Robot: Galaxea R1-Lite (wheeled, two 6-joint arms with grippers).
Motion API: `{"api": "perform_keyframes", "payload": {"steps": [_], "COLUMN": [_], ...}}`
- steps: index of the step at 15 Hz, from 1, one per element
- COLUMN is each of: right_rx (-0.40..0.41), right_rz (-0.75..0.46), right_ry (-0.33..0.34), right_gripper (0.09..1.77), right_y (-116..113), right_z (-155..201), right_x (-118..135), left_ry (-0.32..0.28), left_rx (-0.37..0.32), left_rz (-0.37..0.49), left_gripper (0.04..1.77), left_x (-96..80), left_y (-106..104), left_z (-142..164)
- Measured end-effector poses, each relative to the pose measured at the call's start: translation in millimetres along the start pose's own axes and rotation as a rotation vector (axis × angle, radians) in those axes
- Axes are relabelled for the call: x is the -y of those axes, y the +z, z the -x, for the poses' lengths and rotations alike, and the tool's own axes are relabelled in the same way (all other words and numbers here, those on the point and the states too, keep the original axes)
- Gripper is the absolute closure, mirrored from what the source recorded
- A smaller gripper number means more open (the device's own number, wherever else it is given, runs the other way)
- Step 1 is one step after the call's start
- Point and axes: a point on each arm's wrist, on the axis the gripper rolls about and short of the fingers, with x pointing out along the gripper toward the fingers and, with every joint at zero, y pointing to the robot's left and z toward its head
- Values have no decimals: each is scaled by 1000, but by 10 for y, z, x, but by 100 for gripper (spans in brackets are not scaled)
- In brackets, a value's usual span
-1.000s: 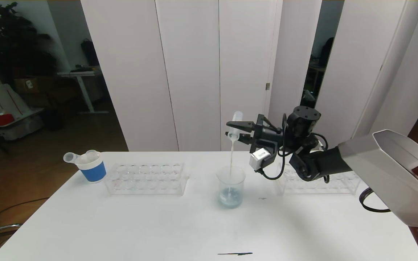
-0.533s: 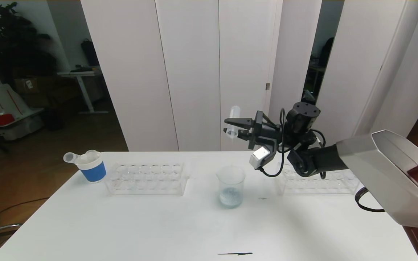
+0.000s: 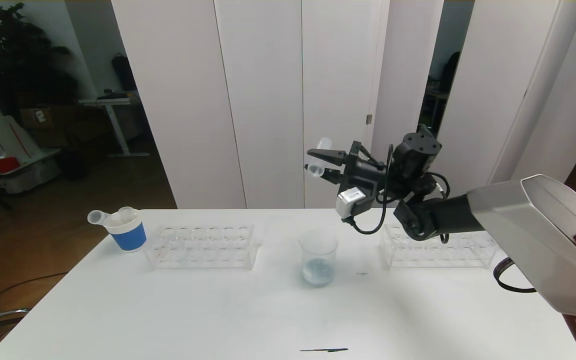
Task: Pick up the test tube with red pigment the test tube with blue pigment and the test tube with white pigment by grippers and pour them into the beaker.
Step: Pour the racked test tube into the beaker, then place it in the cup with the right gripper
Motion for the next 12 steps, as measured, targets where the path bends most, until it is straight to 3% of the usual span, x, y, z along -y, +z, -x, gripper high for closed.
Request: {"api": "perform_keyframes", "payload": {"steps": [3, 6, 7, 10, 12], "right_rx": [-172, -460, -567, -818, -914], "right_rz": [-78, -299, -400, -733, -903], "right_ry": [-45, -143, -199, -466, -609], "right_gripper": [127, 127, 127, 127, 127], "right_y": [14, 128, 187, 361, 445], "right_z": [1, 51, 79, 162, 263], "right_x": [244, 520, 603, 850, 912], "left_ry": [0, 0, 0, 0, 0], "left_rx": [0, 0, 0, 0, 0], "left_rz": [0, 0, 0, 0, 0], "left_gripper": [6, 6, 6, 6, 6], "left_x": [0, 0, 0, 0, 0], "left_y": [0, 0, 0, 0, 0], "left_z": [0, 0, 0, 0, 0]}}
